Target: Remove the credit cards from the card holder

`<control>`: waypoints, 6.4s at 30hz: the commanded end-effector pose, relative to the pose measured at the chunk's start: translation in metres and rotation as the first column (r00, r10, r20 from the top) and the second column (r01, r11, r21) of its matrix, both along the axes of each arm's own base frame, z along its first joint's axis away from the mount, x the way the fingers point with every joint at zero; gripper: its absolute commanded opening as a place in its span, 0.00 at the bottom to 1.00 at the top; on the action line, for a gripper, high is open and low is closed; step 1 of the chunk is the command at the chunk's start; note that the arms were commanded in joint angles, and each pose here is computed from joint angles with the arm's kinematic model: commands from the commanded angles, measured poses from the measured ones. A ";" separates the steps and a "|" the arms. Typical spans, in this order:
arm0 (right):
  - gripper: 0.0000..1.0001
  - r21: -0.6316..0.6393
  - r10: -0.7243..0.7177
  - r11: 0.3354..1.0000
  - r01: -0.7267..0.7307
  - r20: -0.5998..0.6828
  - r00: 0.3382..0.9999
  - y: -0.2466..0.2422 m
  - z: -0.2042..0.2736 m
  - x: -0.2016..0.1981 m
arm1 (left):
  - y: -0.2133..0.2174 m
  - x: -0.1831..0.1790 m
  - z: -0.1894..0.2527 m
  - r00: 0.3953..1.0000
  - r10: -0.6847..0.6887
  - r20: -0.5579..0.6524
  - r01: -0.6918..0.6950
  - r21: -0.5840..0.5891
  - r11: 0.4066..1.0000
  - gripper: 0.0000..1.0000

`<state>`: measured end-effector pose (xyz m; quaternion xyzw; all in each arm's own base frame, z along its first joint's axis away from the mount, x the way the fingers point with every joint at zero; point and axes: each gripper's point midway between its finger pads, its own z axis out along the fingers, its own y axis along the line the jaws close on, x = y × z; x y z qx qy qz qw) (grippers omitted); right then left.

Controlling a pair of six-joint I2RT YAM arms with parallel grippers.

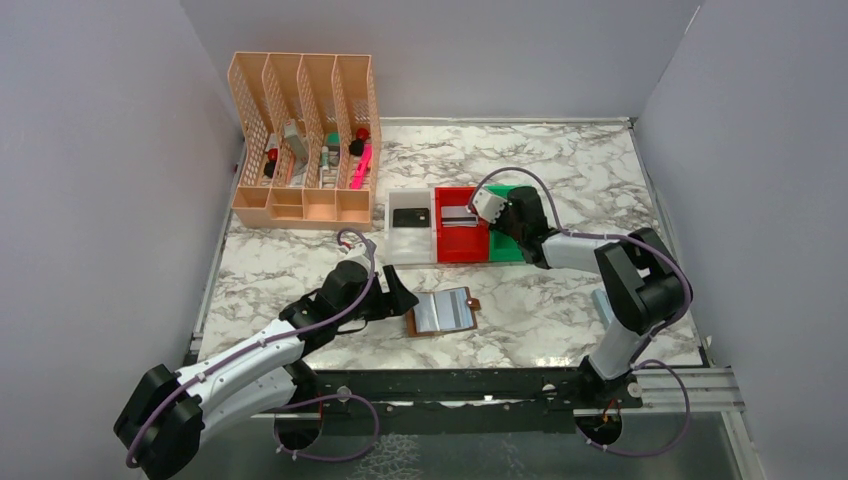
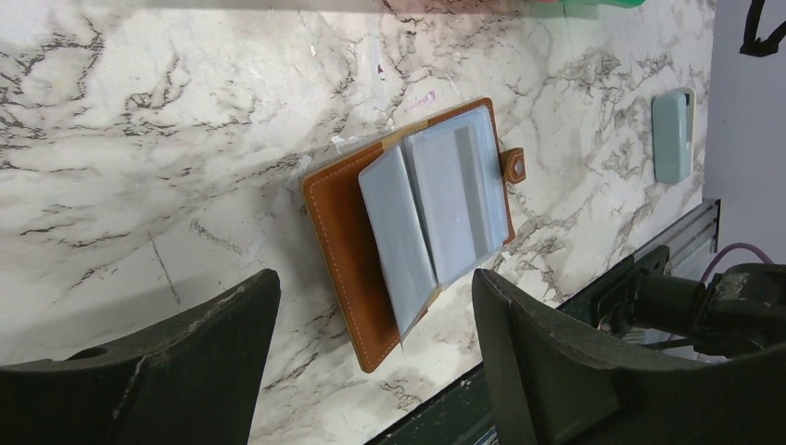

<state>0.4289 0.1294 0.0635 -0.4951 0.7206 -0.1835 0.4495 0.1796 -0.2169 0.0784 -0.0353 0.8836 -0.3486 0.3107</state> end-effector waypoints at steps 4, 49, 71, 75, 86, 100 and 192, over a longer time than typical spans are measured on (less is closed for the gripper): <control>0.37 0.004 0.080 0.997 -0.080 -0.043 0.996 0.010 -0.009 -0.004 | 0.005 0.003 -0.002 1.000 0.011 0.015 -0.012 0.024 1.000 0.79; 0.49 0.564 0.253 0.434 0.703 -0.825 0.506 0.151 0.031 -0.243 | -0.014 0.006 0.011 0.998 -0.057 -0.007 0.057 0.000 0.998 0.55; 0.39 0.402 0.119 0.447 0.799 -0.912 0.392 0.146 -0.037 -0.251 | -0.079 -0.016 0.019 0.932 -0.362 -0.024 0.361 -0.055 0.931 0.14; 0.39 0.384 0.111 0.442 0.811 -0.920 0.375 0.146 -0.044 -0.252 | -0.072 -0.015 -0.016 0.945 -0.308 -0.108 0.313 0.032 0.949 0.07; 0.35 0.397 0.220 0.383 0.834 -0.916 0.335 0.162 -0.037 -0.257 | -0.042 -0.022 -0.072 0.961 -0.186 -0.205 0.221 0.164 0.961 0.00; 0.35 0.483 0.396 0.336 0.809 -0.851 0.344 0.184 0.007 -0.258 | -0.038 -0.022 -0.069 0.971 -0.157 -0.180 0.185 0.149 0.971 0.00; 0.48 0.545 0.471 0.318 0.776 -0.801 0.370 0.238 0.045 -0.258 | -0.007 -0.023 -0.044 0.997 -0.022 -0.073 0.027 0.076 0.997 0.00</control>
